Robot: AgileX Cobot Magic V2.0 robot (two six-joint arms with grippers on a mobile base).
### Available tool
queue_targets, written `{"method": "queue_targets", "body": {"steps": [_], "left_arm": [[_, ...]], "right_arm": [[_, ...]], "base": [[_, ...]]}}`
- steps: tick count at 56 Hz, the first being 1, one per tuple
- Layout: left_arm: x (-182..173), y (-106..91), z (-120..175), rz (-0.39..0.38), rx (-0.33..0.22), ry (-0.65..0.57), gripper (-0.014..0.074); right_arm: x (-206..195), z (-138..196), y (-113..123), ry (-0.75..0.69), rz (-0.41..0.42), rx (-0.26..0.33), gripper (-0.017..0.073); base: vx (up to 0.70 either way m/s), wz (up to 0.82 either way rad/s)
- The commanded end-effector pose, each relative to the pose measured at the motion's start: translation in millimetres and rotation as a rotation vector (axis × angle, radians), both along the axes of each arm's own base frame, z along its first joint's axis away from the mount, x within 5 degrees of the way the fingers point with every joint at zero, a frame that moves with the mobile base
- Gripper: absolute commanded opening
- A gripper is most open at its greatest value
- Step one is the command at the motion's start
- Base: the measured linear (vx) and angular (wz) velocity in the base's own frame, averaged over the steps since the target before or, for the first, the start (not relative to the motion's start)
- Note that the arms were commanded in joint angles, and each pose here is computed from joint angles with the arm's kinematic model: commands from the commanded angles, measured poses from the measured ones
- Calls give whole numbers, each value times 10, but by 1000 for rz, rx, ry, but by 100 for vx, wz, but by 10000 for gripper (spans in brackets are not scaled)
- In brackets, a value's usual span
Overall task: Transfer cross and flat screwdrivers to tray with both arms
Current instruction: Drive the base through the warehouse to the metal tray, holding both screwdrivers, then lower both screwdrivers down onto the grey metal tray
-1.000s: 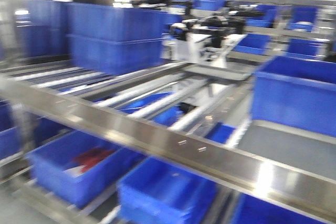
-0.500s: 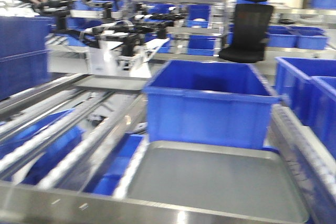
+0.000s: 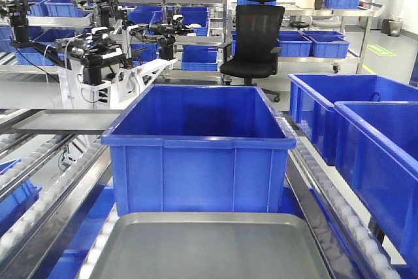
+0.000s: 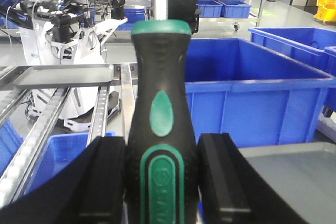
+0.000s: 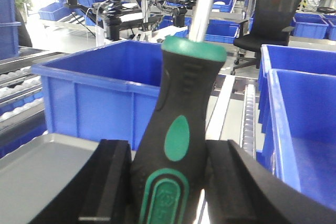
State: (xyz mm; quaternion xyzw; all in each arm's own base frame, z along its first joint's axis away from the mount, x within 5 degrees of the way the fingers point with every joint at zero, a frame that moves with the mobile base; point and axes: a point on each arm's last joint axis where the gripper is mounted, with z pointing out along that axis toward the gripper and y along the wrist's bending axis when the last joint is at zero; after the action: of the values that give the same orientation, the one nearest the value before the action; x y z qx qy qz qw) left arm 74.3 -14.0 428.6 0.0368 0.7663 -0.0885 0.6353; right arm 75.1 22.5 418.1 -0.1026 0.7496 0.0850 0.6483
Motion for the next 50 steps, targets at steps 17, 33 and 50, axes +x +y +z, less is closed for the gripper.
{"method": "queue_targets", "body": {"steps": [17,33,50], "left_arm": [[1,-6,151,-6,-28,-108,0],[1,-6,151,-6,-28,-108,0],[1,-6,151,-6,-28,-108,0]], "right_arm": [[6,157,-17,-106,-21,25,-8],[6,156,-17,-105,-21,25,-8],[6,159,-16,-108,-21,28,-8]], "base": [[9,-7],[2,-3],[0,0]]}}
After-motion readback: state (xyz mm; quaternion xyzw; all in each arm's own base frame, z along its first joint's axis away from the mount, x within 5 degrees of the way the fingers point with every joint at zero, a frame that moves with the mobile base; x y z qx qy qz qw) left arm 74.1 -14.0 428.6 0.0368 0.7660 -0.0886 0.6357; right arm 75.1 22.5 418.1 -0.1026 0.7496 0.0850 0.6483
